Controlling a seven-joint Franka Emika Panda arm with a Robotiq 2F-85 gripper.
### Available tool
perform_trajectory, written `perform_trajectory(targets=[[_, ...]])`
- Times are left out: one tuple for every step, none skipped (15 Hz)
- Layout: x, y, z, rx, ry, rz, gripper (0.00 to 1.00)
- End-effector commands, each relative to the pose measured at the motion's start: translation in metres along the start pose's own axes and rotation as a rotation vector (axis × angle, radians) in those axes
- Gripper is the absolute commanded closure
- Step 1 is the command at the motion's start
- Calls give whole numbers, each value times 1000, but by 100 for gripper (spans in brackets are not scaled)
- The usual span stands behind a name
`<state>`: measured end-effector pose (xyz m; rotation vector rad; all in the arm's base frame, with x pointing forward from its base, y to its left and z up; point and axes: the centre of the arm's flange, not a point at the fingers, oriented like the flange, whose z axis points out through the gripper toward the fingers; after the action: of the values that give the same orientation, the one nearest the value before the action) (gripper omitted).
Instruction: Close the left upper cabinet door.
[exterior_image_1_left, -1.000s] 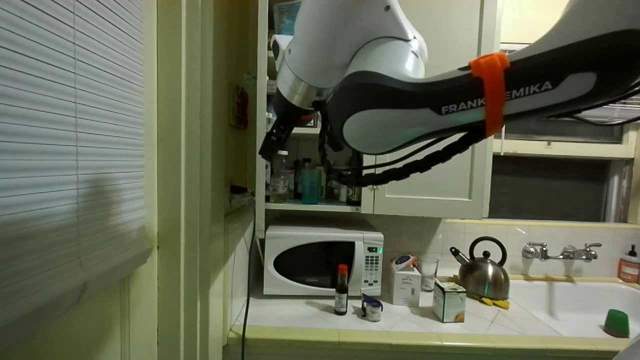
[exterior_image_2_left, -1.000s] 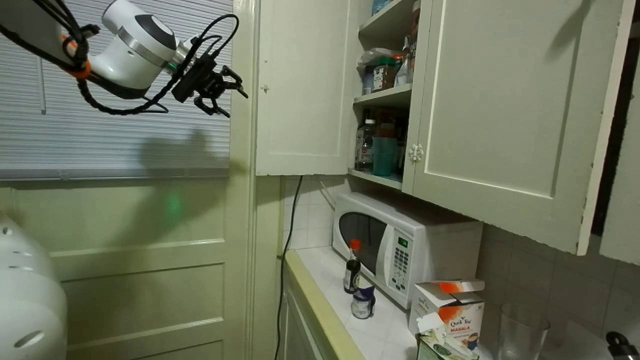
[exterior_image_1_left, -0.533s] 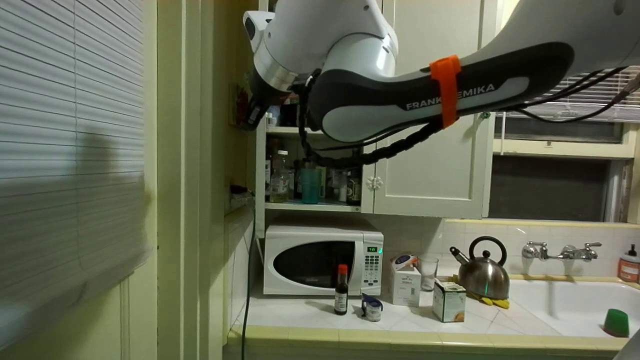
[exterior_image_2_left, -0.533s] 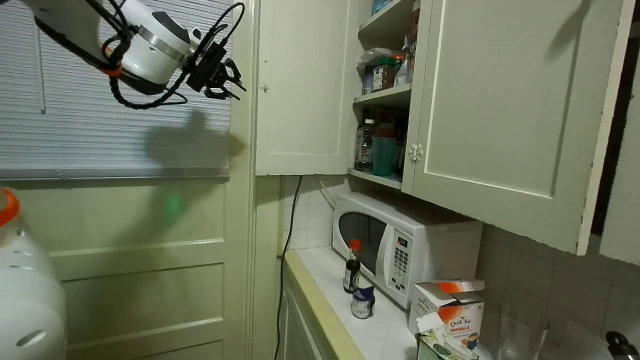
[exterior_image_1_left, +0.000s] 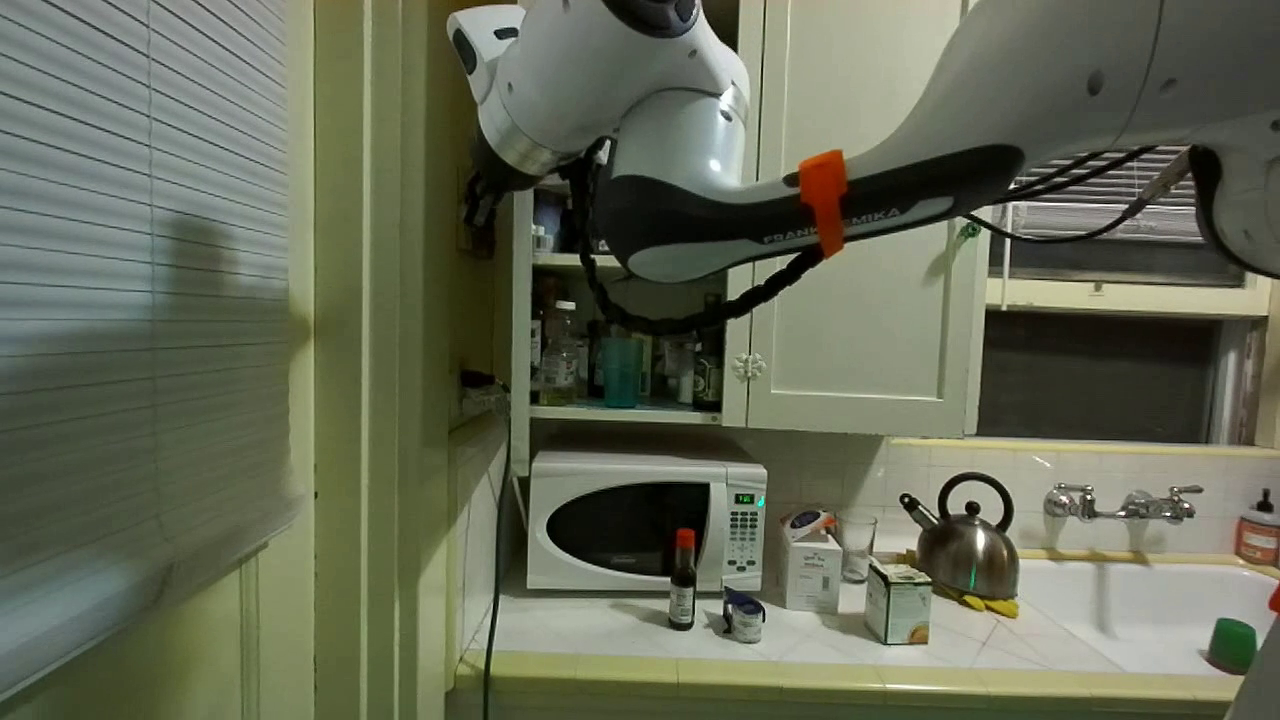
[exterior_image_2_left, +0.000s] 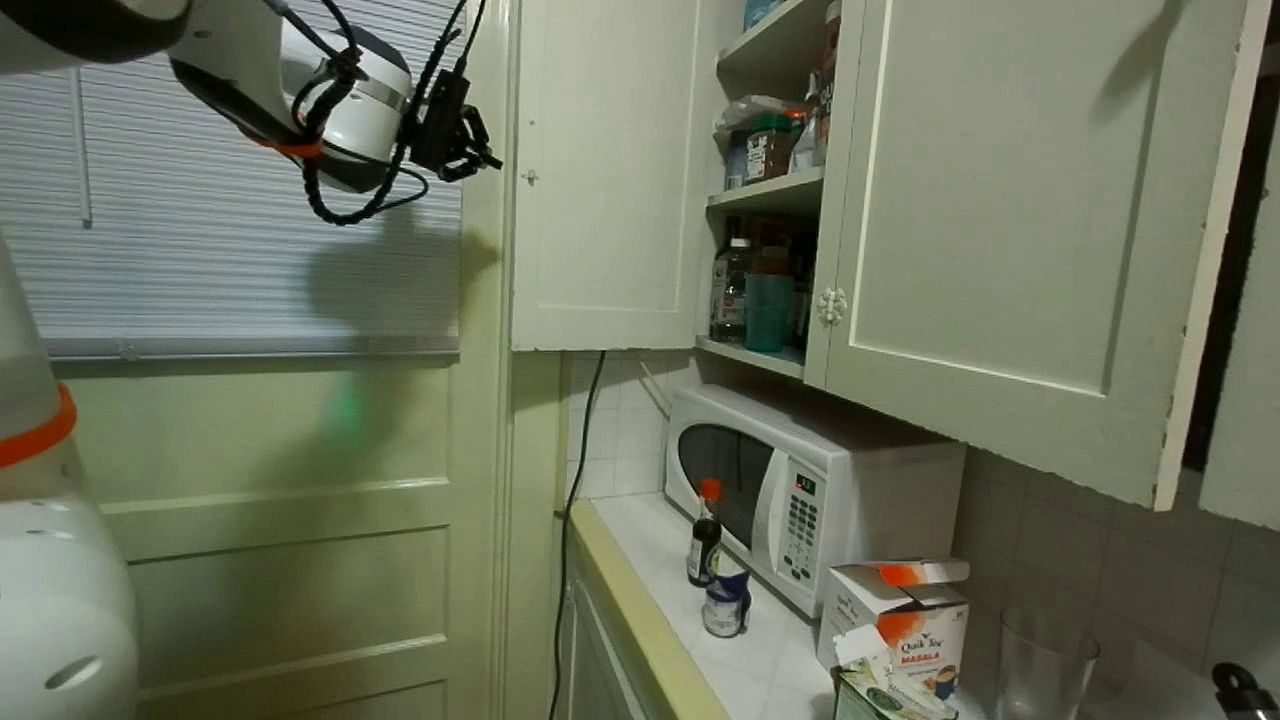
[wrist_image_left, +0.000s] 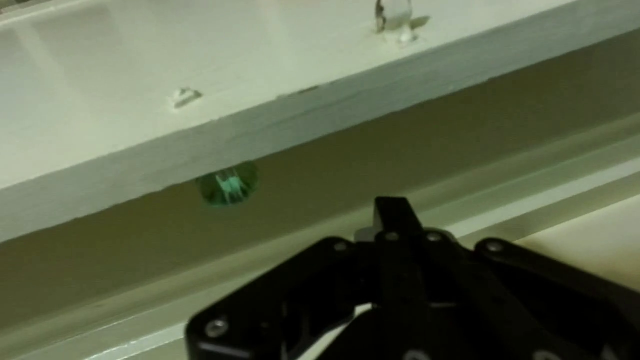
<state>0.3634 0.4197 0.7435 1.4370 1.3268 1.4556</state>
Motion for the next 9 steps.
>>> perform_trajectory(targets=[[14, -6, 22, -58, 13, -11, 100], [14, -9, 25, -66, 8, -13, 100], [12, -12, 27, -72, -11, -21, 100], [10, -14, 29, -80, -35, -26, 100], [7, -16, 30, -81, -59, -28, 100], [3, -17, 29, -82, -90, -20, 100], [-1, -17, 28, -84, -117, -12, 100], [-5, -17, 26, -87, -142, -8, 100], [-10, -15, 23, -92, -166, -5, 100]])
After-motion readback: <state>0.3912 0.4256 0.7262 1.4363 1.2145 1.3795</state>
